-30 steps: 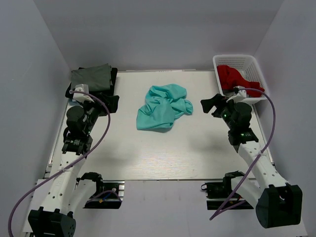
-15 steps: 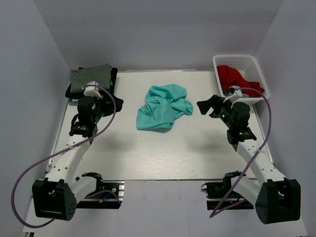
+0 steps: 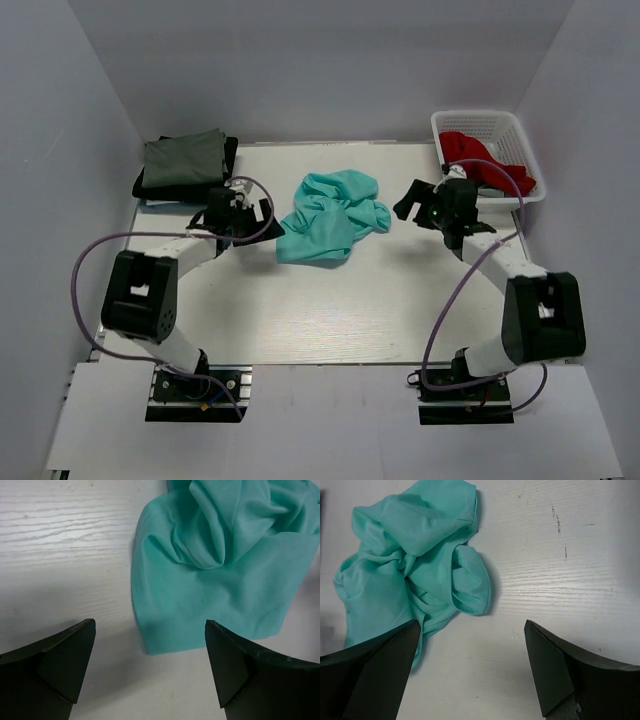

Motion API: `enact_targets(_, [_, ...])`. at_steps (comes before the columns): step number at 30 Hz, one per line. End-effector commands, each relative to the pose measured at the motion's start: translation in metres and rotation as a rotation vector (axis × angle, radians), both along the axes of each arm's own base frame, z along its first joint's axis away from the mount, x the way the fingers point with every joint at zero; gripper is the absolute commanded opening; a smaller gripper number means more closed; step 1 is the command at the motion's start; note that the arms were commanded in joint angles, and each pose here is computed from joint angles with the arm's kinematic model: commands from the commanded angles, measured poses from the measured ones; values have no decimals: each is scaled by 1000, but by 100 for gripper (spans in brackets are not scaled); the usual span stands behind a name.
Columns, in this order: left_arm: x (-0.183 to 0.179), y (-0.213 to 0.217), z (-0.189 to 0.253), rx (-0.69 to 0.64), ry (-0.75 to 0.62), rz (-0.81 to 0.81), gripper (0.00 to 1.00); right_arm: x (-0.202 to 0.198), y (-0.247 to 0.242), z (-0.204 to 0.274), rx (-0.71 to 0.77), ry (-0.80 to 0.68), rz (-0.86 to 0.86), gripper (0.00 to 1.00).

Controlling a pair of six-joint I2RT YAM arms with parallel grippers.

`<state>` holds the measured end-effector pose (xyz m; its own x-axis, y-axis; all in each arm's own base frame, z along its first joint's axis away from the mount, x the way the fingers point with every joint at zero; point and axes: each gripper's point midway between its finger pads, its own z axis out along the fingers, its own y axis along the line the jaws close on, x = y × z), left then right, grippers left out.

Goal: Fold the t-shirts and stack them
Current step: Flatten out the tshirt

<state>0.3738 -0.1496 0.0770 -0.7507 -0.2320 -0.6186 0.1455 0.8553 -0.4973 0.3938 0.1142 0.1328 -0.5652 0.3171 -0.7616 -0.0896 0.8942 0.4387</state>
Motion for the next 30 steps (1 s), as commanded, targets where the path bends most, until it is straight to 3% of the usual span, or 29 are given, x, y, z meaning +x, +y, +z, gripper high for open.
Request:
enact_targets(1, [27, -19, 20, 30, -62, -40, 100, 16, 8, -6, -48, 27, 47, 90])
enact_targets(3, [30, -23, -6, 77, 7, -33, 100, 25, 17, -21, -49, 64, 75, 90])
enact_targets(10, [60, -22, -28, 202, 46, 22, 100, 47, 29, -51, -75, 116, 94, 90])
enact_targets(13, [62, -20, -41, 249, 60, 17, 91, 51, 39, -62, -70, 139, 134, 86])
enact_targets(14, [59, -24, -46, 259, 66, -1, 81, 53, 45, -64, -70, 142, 156, 85])
enact_targets(16, [58, -24, -50, 263, 76, -2, 77, 53, 50, -73, -85, 156, 175, 81])
enact_targets(21, [52, -44, -62, 279, 71, -61, 66, 49, 62, -85, -97, 165, 242, 57])
enact_targets(22, [54, -44, -66, 287, 73, -70, 60, 51, 62, -86, -106, 165, 228, 56])
enact_targets(23, [50, -46, -67, 298, 78, -74, 52, 52, 61, -88, -113, 175, 220, 52])
enact_targets(24, [52, -47, -70, 300, 82, -75, 43, 54, 58, -88, -126, 176, 203, 39])
enact_targets(25, [49, -48, -72, 315, 86, -75, 16, 55, 57, -88, -122, 182, 191, 28])
enact_targets(26, [53, -48, -69, 318, 77, -67, 2, 56, 57, -86, -121, 178, 185, 20])
enact_targets(27, [54, -46, -69, 325, 75, -61, 0, 57, 57, -85, -124, 168, 185, 9])
enact_targets(29, [67, -48, -35, 304, -17, -33, 0, 61, 59, -65, -118, 110, 183, 0])
enact_targets(30, [68, -45, -25, 299, -40, -4, 0, 60, 60, -54, -119, 82, 186, 0])
